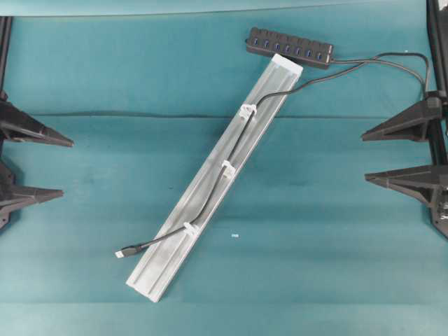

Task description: Pass the USB cable through three rings with both arms.

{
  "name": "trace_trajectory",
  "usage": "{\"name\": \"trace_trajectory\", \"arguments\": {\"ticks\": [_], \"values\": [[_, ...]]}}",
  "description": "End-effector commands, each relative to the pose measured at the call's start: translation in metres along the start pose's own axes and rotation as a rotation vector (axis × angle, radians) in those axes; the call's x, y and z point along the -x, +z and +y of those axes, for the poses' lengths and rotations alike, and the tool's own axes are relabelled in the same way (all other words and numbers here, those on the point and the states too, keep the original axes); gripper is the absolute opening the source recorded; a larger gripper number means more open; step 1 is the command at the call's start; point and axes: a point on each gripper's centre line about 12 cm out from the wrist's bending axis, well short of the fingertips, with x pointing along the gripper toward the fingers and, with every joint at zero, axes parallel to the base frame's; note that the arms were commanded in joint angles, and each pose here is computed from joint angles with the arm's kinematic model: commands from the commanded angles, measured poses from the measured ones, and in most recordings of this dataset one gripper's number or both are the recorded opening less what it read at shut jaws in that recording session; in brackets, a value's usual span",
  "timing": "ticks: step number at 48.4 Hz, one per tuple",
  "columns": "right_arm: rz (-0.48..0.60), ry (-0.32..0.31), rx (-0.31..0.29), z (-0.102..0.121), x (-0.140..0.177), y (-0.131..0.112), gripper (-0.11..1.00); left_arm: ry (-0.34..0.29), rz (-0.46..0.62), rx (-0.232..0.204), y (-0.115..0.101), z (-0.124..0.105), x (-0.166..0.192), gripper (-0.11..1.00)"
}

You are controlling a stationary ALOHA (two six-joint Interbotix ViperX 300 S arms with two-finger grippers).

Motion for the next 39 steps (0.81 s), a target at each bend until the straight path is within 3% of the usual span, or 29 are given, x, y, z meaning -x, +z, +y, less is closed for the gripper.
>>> {"name": "trace_trajectory", "arguments": {"ticks": [1,39], "values": [[-0.006,-0.001,-0.005,0.0,-0.001,0.001,0.85,-0.002,-0.02,-0.003,0.005,0.0,-0.002,0.87],[-0.108,0.018,0.001,0.002,0.0,0.011,0.85,-0.004,-0.044,-0.003,0.005,-0.001,-0.002,0.87]]}}
